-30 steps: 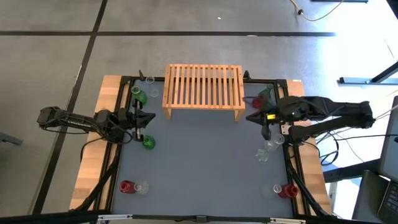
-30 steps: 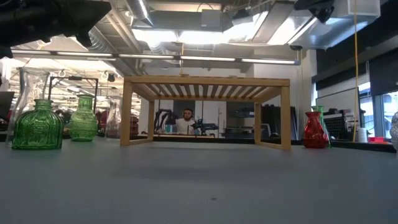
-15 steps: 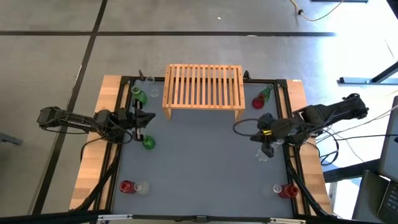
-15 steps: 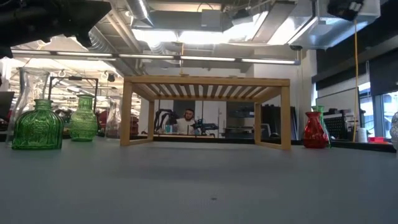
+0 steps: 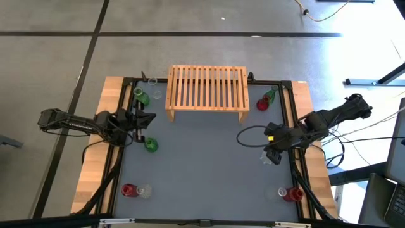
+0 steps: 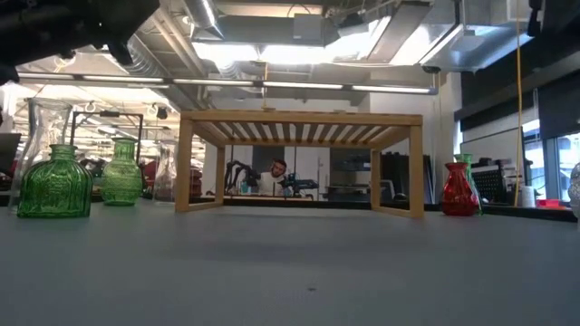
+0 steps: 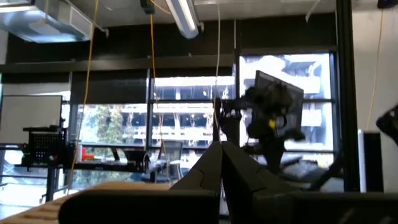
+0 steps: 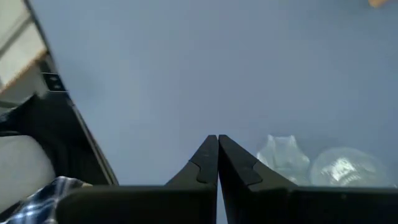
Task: Sort vases onto shelf
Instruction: Put the transparent vase on the shelf
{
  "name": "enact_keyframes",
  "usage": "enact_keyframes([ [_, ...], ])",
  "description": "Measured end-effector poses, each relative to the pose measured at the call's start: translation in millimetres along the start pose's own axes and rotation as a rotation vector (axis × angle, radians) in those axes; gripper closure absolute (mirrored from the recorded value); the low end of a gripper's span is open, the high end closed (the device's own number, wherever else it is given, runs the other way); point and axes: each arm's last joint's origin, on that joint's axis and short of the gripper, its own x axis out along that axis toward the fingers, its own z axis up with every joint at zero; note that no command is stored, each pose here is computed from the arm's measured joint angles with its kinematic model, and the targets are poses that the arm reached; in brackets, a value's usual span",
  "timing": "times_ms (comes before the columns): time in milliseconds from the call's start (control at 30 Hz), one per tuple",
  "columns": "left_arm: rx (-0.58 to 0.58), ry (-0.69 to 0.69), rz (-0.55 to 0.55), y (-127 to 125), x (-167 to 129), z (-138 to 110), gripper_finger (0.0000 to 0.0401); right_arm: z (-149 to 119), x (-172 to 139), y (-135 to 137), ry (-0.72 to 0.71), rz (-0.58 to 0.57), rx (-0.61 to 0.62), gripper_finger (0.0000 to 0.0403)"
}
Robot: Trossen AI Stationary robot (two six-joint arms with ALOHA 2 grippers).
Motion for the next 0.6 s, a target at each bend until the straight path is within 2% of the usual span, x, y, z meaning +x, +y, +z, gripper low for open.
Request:
enact_keyframes([
  [167,-0.009,-0.011,0.001,0,0,1,0.0399,-4,6,-4,0.086,-0.079,0.019,0.0365],
  [367,-0.007,-0.011,0.012,0,0,1,0.0399,-7,8,-9,0.141,-0.161,0.068,0.0273],
  [500,-0.006,-0.010,0.013,0,0,1,0.0399,-8,9,-7,0.181,-0.151,0.092,0.0210],
  [600,-0.006,-0.010,0.015,0,0,1,0.0399,-8,12,-7,0.208,-0.167,0.093,0.0181],
])
